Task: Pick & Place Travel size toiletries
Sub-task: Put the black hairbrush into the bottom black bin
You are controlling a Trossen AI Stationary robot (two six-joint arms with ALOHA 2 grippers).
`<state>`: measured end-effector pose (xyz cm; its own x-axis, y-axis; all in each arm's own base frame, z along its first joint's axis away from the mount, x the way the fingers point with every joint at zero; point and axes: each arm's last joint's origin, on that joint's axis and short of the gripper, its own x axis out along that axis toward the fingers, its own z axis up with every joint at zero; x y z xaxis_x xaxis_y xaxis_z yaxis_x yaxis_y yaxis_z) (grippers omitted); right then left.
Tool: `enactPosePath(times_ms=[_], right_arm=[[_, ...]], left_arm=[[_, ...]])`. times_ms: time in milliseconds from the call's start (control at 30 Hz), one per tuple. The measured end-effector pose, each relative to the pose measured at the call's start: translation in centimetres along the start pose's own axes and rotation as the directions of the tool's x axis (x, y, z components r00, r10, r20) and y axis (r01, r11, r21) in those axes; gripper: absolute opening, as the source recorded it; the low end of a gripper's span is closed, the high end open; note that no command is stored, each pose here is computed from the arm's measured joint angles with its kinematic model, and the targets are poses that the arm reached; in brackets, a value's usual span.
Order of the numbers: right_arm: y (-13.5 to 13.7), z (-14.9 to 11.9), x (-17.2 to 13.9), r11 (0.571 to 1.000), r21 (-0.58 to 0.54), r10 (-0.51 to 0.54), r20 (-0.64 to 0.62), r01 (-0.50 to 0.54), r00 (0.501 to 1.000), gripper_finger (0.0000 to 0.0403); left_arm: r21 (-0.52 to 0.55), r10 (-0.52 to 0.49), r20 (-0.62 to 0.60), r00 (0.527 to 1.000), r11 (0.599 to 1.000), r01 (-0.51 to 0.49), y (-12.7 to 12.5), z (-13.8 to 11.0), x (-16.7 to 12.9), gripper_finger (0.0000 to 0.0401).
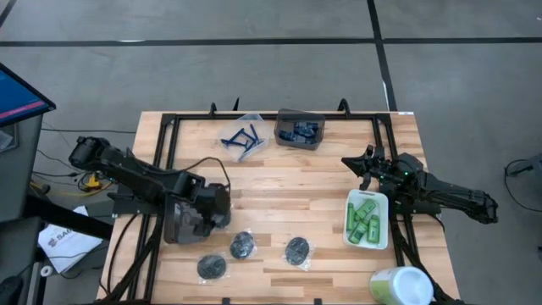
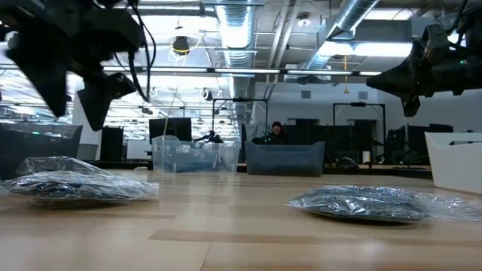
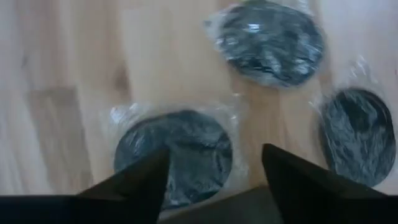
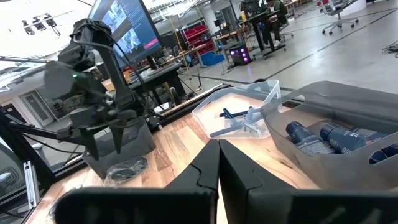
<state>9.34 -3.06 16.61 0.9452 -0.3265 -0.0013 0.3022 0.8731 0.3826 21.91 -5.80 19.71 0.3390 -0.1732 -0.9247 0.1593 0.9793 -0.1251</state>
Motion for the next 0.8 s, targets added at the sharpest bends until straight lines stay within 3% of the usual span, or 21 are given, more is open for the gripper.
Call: enactPosePath(times_ms=[167,333,533,800], right_arm=[[0.0,0.0,0.0,1.000,0.000,0.000,0.000,0.000,1.000,0.0000],[0.0,0.0,0.0,1.000,0.000,0.000,0.000,0.000,1.000,0.0000],[0.0,0.0,0.0,1.000,0.000,0.000,0.000,0.000,1.000,0.0000],[0.0,0.0,0.0,1.000,0.000,0.000,0.000,0.000,1.000,0.0000]], left_arm=[[0.203,0.022,0.071,0.997,0.979,-0.036,-1.6,0.4,0.1,0.0306],[0.350,0.006,0.056,0.998,0.937,-0.025,-3.0,0.3,0.7,0.0309],[0.399,0.013,0.008,1.000,0.917,-0.015,-4.4,0.1,2.6,0.0301],[0.421,0.134,-0.041,0.990,0.901,-0.105,-4.5,0.0,5.3,0.0301]])
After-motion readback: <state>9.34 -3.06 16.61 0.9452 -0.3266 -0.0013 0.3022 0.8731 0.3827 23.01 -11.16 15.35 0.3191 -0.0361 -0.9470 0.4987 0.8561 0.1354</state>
